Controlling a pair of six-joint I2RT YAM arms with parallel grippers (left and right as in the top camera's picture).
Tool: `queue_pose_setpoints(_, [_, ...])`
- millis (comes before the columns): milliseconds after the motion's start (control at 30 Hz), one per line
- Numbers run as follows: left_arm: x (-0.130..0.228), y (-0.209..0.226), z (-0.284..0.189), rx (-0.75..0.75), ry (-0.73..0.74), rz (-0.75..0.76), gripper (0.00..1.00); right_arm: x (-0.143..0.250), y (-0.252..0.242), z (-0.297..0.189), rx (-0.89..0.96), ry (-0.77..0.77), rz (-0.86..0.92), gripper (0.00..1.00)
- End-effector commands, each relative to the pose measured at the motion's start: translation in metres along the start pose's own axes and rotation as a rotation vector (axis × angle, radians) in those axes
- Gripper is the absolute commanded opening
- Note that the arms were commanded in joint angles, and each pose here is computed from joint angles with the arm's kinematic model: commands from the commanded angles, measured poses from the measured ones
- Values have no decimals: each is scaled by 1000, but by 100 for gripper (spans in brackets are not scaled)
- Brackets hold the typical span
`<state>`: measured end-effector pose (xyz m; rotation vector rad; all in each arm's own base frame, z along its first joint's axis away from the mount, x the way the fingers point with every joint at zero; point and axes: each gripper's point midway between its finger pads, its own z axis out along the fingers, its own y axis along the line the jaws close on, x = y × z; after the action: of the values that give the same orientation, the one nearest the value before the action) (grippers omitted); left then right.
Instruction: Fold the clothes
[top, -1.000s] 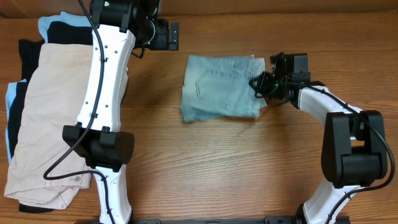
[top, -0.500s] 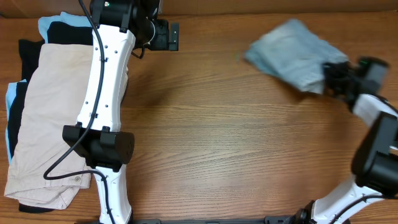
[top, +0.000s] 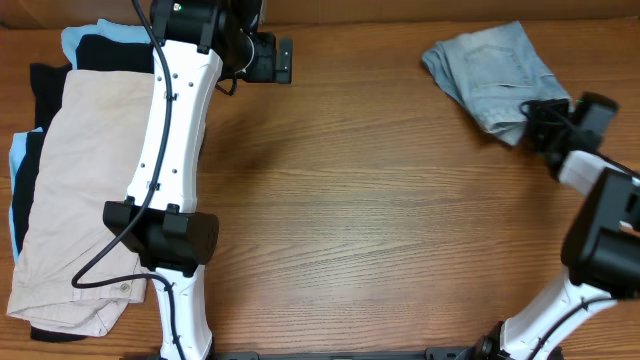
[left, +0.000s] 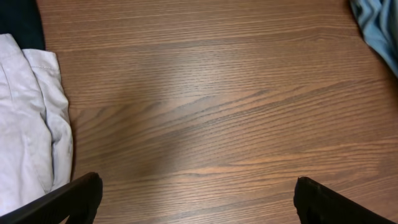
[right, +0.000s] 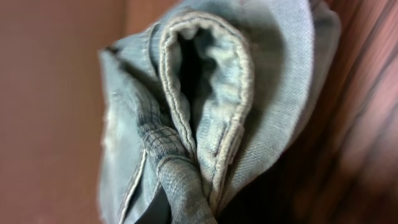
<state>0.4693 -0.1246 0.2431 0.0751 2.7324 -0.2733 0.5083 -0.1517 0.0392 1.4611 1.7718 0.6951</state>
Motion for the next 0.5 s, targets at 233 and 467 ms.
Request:
queue_pose_setpoints(233, [3,-3,-3,-10,3,-8,100,-20,-19,16,64,-228,166,8])
queue_pose_setpoints(467, [-1,-3,-1,-8,-9,-7,100,-38,20,11,-99,-287,136,11])
